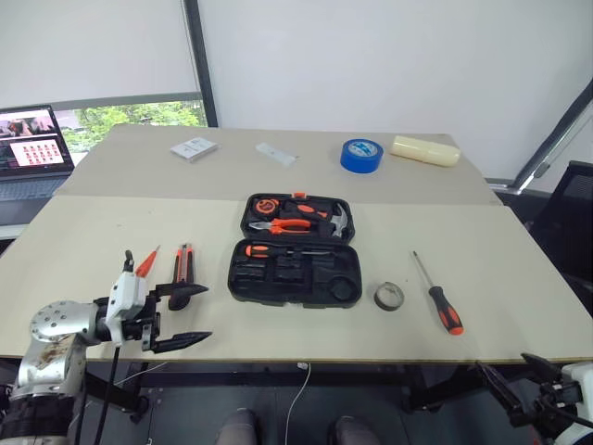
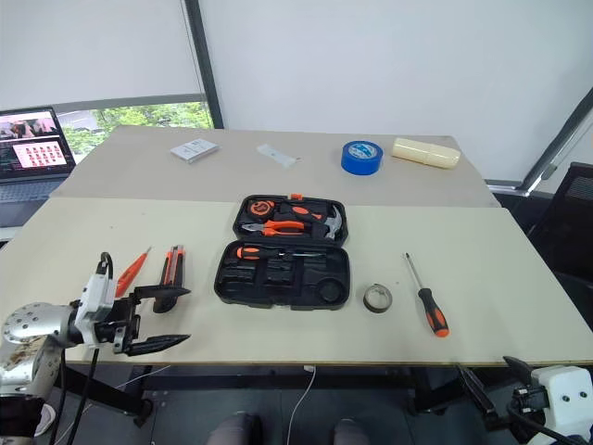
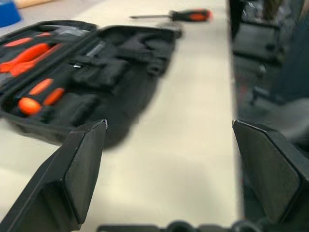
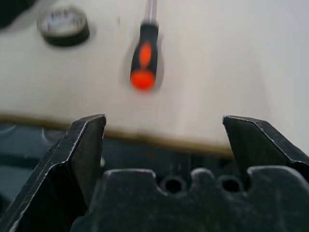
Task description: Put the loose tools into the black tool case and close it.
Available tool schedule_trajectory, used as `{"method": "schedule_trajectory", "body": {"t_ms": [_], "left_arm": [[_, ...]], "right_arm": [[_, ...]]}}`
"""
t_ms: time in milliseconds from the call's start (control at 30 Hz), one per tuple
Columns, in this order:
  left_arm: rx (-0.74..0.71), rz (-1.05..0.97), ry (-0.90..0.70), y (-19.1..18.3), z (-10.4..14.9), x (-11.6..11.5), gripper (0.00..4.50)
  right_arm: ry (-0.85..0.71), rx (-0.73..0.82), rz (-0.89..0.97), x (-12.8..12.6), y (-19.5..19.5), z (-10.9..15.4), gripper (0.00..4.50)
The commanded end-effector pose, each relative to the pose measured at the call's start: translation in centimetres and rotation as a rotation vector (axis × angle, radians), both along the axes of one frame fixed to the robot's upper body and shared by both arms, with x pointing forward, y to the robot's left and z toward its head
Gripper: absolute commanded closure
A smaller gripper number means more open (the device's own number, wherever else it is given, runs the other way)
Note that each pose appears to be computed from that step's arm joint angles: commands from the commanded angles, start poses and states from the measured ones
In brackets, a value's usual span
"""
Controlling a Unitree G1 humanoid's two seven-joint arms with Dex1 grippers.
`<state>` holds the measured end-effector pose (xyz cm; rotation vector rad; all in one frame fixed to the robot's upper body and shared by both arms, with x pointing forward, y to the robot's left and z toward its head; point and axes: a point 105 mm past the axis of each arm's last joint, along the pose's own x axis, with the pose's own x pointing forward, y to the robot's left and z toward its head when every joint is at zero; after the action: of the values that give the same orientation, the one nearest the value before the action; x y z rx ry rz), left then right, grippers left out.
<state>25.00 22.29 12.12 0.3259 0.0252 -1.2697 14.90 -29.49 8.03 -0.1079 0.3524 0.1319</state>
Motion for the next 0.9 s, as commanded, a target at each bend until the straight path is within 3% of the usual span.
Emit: {"method": "schedule_trajectory", "body": {"t_ms": [33, 233, 500, 767, 867, 900], "left_arm": [[-0.071, -0.029, -0.060, -1.4, 2.0, -0.2, 0.04], [-0.124, -0.082, -0.067, -3.5, 2.7, -1.0, 0.04], [-0.177, -0.108, -0.086, -5.5, 3.6, -0.4, 0.04], [-0.173, -0.111, -0.104, -5.8, 3.6, -0.4, 0.00], [-0.197, -0.076, -0.113, -5.6, 4.3, 0.2, 0.00], [-0.205, -0.068, -0.114, -5.5, 4.5, 0.4, 0.00]], "right_arm": [[-0.002, 0.001, 0.052, 2.3, 0.8, 2.0, 0.00], [0.090, -0.010, 0.102, 6.3, 1.8, 3.7, 0.00], [0.270, -0.033, 0.123, 10.9, 1.3, 2.4, 0.00], [0.358, -0.036, 0.093, 11.4, 1.0, 1.0, 2.35], [0.275, -0.049, 0.082, 12.0, 0.9, 2.1, 3.46], [0.218, -0.068, 0.100, 12.3, 1.0, 2.9, 3.48]]}}
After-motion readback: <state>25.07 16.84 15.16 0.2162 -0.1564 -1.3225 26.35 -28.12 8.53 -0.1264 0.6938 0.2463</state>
